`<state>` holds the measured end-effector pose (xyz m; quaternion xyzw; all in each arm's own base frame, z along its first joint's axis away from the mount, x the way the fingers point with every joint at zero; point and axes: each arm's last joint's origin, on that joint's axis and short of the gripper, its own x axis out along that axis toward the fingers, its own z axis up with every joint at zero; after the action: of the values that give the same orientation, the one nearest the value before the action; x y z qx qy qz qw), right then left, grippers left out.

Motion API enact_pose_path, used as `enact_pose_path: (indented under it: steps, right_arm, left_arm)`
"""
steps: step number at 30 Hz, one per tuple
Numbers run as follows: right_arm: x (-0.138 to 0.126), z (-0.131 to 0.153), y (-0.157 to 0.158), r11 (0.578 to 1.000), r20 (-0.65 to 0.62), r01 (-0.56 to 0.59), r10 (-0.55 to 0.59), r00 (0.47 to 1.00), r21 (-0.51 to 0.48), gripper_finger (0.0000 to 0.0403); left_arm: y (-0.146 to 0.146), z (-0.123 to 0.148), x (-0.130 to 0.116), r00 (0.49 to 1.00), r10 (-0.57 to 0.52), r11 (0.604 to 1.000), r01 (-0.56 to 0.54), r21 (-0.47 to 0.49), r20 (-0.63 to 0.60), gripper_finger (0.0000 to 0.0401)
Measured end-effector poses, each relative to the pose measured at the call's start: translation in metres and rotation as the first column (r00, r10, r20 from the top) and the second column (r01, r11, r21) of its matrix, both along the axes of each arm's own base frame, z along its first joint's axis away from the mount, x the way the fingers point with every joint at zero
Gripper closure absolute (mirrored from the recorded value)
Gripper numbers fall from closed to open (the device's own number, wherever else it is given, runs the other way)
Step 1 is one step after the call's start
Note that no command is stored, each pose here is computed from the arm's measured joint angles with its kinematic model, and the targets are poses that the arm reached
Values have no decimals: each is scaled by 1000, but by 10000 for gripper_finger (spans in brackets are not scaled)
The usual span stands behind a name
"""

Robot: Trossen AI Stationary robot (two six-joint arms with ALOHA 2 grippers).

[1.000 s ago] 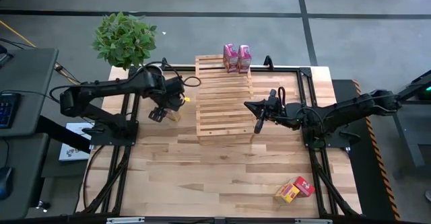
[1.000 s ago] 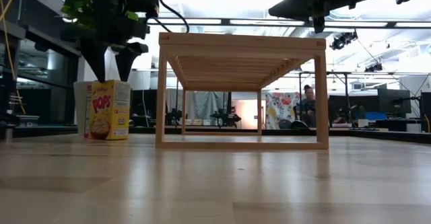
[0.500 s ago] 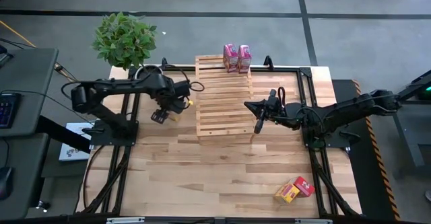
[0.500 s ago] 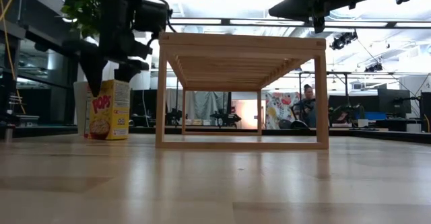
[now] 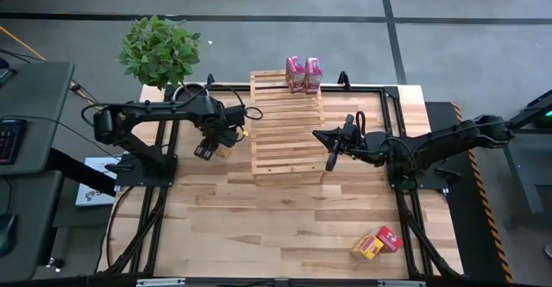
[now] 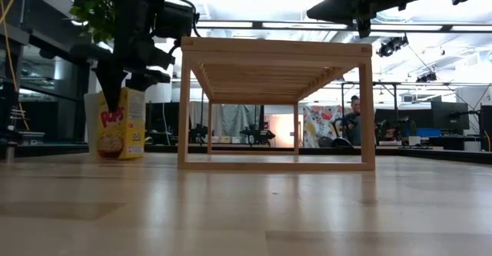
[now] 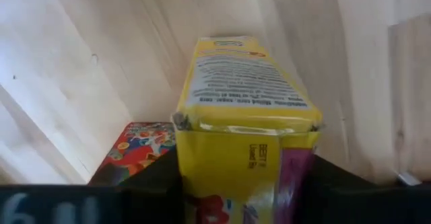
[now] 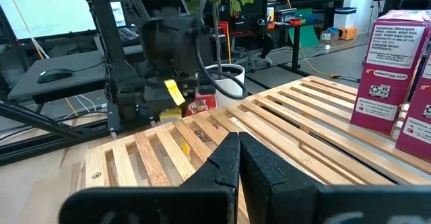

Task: Stack cereal on shelf
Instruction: Put the top yellow cereal box on the shelf

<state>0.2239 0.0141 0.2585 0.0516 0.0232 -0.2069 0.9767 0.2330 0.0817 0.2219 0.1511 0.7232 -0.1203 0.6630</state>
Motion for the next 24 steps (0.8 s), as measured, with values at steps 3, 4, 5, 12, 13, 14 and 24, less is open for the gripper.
enact_pose_path:
  steps: [3, 4, 5, 12, 13, 14, 24]
  right_arm:
    - [0, 0, 0, 1000, 0, 0, 0, 1000, 0, 402]
    - [0, 0, 0, 1000, 0, 0, 0, 1000, -1, 402]
    - [0, 0, 0, 1000, 0, 0, 0, 1000, -1, 402]
    - [0, 0, 0, 1000, 0, 0, 0, 1000, -1, 402]
    - [0, 0, 0, 1000, 0, 0, 0, 1000, -1, 402]
    - [0, 0, 0, 1000, 0, 0, 0, 1000, -1, 402]
    - [-1, 19, 1, 997, 164, 4, 7, 986, -71, 402]
  left_arm:
    - [-6, 14, 1, 1000, 18, 1000, -18, 0, -3, 279]
    - [-8, 19, 1, 1000, 25, 1000, -25, 0, -9, 286]
    - [-10, 26, 1, 999, 36, 999, -36, 1, -7, 290]
    - [-25, 97, 4, 990, 111, 990, -118, 76, 86, 284]
    - [-26, 109, 3, 987, 120, 986, -131, 100, 110, 283]
    - [-28, 122, 3, 983, 122, 982, -139, 126, 140, 282]
    - [-35, 220, 20, 821, -43, 951, -140, 274, 569, 283]
